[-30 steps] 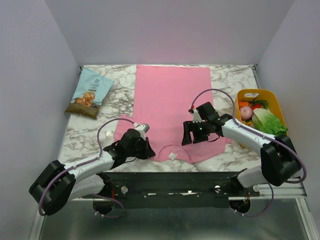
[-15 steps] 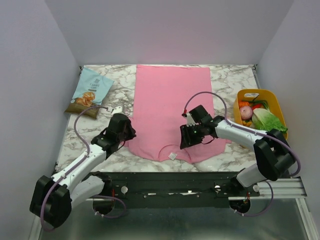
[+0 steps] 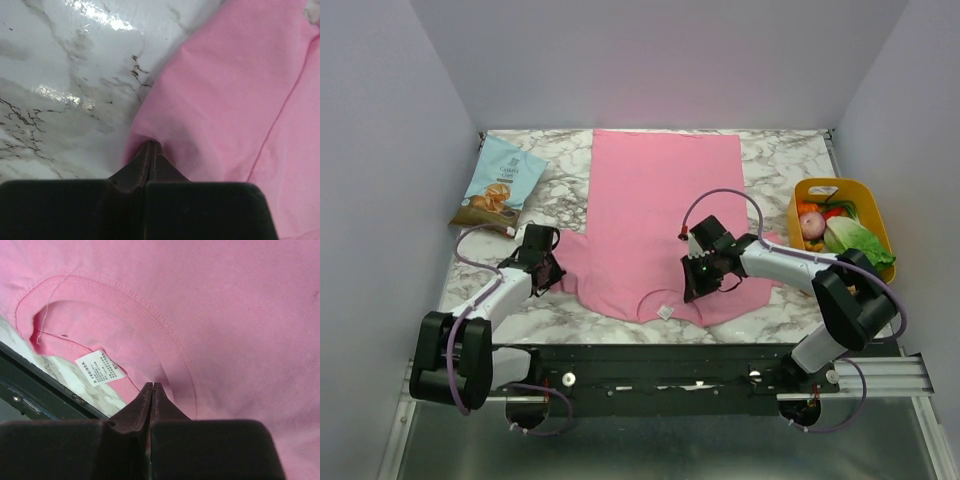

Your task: Pin the brooch onto the clothing

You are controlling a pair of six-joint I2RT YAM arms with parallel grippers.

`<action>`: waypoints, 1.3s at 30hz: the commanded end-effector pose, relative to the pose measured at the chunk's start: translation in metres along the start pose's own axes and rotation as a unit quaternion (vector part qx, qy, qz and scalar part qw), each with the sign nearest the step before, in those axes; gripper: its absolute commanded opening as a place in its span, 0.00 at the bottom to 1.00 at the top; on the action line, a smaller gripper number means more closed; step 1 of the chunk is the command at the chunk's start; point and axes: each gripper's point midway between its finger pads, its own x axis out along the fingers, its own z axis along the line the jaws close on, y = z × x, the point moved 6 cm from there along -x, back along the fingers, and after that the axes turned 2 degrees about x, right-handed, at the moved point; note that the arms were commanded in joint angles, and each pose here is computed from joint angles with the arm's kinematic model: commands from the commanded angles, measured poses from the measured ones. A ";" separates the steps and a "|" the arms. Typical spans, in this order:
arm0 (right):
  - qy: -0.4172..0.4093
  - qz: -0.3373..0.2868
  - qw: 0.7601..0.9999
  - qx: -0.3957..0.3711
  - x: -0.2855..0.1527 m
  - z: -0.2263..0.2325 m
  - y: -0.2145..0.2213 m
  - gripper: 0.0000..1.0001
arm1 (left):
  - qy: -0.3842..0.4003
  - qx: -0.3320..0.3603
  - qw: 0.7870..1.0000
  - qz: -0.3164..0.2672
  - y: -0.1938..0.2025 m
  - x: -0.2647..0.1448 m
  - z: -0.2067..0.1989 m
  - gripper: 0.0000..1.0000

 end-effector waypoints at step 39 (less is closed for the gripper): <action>0.015 -0.112 0.994 -0.016 -0.047 0.017 -0.025 0.09 | -0.084 -0.056 0.995 -0.006 -0.018 -0.015 0.038 0.71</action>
